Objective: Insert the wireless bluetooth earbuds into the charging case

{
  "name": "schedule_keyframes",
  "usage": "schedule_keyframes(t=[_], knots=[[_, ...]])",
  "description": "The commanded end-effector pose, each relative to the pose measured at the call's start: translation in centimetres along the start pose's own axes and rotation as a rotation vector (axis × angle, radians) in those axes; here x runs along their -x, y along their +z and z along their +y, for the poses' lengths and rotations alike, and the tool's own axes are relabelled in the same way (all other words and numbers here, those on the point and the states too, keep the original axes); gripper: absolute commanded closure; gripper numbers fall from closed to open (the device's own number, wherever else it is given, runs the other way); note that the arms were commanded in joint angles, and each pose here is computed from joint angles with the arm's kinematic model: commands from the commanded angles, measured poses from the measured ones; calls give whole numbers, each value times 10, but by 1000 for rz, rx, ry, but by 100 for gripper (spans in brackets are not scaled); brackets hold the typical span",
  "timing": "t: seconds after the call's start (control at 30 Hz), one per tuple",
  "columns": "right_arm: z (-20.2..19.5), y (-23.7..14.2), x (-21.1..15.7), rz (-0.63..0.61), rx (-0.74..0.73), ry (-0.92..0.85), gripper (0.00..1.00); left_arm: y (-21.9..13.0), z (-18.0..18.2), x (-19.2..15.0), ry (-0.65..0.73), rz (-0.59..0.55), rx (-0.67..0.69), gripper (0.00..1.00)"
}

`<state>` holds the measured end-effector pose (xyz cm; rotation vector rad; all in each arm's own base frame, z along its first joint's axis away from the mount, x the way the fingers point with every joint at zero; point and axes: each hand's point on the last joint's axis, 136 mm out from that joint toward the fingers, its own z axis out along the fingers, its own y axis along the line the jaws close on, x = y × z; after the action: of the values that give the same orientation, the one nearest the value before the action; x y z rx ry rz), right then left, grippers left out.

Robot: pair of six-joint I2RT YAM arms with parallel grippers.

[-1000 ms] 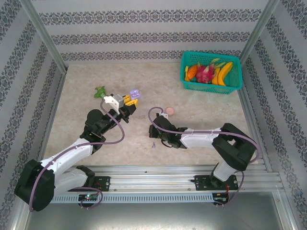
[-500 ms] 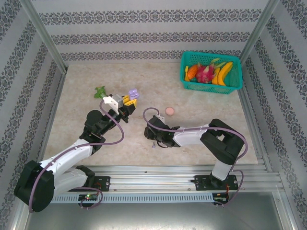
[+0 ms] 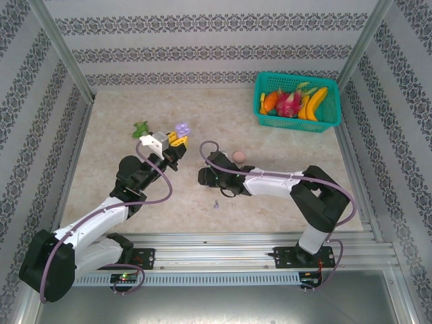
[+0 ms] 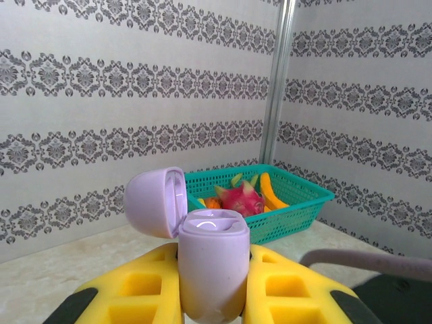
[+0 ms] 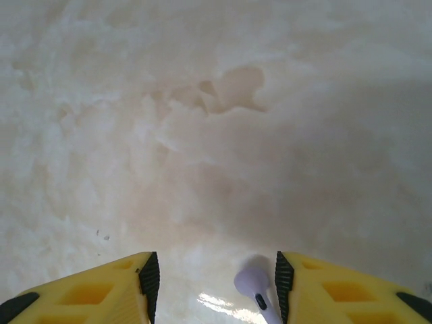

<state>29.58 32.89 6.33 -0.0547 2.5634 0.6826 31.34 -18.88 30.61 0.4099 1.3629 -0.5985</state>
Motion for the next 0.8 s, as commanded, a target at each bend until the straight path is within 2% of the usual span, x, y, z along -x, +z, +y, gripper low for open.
schedule_keyframes(t=[0.0,0.23,0.77], knots=[[0,8,-19,142,29,-185,50,-5,7,7,4,-25,27,100],[-10,9,-25,204,-19,-350,52,-7,12,8,-2,-26,44,100],[-17,28,-32,256,-74,-403,55,-7,15,6,-11,-19,53,100]])
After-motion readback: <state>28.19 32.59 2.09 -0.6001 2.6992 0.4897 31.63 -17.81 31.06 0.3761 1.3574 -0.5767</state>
